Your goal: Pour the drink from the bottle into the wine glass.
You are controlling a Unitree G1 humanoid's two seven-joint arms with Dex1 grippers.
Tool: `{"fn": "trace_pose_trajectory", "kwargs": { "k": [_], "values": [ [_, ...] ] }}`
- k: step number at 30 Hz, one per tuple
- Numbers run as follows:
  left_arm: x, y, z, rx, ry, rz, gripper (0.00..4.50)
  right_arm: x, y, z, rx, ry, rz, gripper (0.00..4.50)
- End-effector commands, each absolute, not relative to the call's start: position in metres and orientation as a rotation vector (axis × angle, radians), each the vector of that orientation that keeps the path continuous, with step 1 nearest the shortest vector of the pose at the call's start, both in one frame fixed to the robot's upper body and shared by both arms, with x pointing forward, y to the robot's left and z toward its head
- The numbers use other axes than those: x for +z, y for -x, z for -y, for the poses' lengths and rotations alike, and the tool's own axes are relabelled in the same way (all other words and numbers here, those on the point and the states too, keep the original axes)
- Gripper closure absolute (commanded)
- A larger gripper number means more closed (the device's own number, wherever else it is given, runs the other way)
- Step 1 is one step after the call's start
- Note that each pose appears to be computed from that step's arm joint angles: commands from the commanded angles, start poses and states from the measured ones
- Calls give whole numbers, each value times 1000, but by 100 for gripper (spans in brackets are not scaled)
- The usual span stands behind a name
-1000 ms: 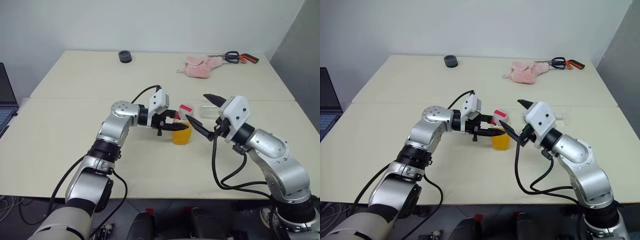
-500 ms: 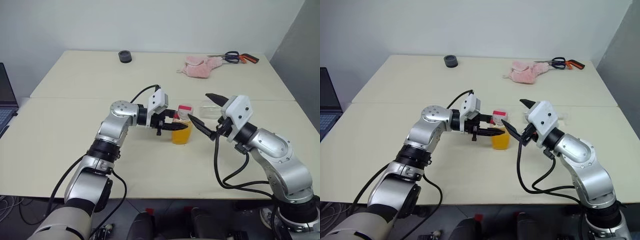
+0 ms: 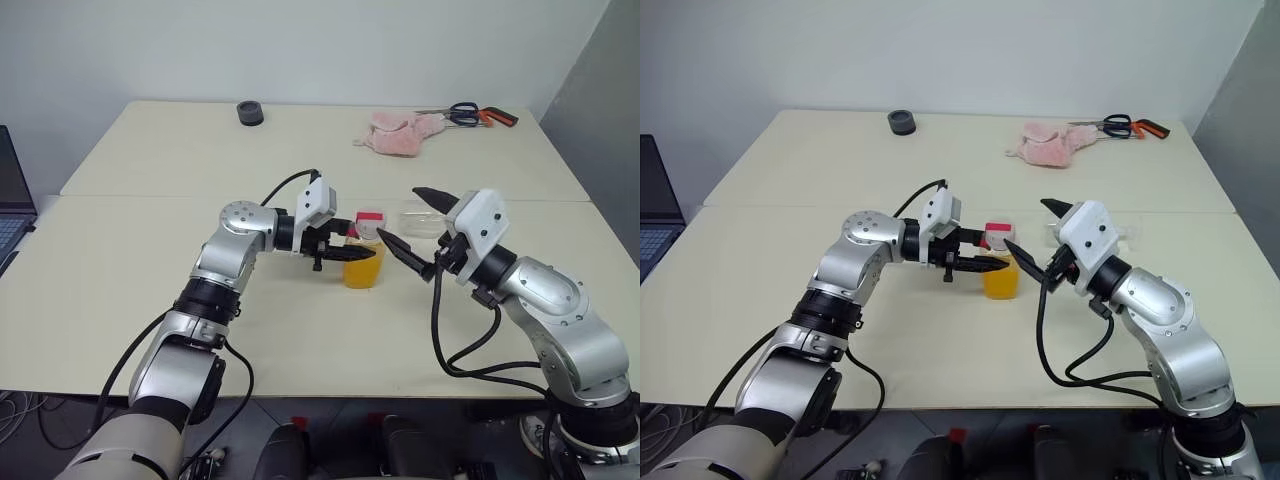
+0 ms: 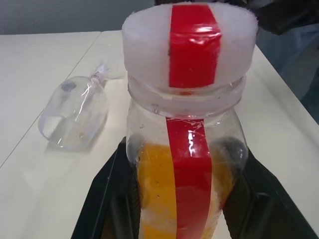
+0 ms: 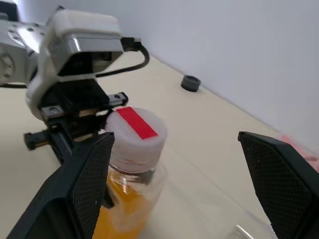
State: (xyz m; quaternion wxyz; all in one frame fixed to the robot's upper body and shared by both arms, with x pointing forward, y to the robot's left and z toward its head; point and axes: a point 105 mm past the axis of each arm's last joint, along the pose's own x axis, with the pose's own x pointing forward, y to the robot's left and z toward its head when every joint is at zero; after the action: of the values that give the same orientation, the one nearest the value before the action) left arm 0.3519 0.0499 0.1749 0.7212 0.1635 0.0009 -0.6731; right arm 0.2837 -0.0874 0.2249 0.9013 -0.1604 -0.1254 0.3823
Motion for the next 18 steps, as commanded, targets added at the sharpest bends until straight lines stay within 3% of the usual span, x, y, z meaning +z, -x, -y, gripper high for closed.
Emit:
{"fn": "trace_pose_trajectory", "kwargs": {
  "k": [1,10,18],
  "values": [
    [196,-353,-48,-1483,-399,83,281,242,-269,86,835,299,309,27],
    [199,-357,-48,-1442,-398,107,281,233,-256,86,927,287,217,27],
    [203,-356,-48,-1440,-389,123,281,236,-264,90,908,246,219,27]
  ]
}}
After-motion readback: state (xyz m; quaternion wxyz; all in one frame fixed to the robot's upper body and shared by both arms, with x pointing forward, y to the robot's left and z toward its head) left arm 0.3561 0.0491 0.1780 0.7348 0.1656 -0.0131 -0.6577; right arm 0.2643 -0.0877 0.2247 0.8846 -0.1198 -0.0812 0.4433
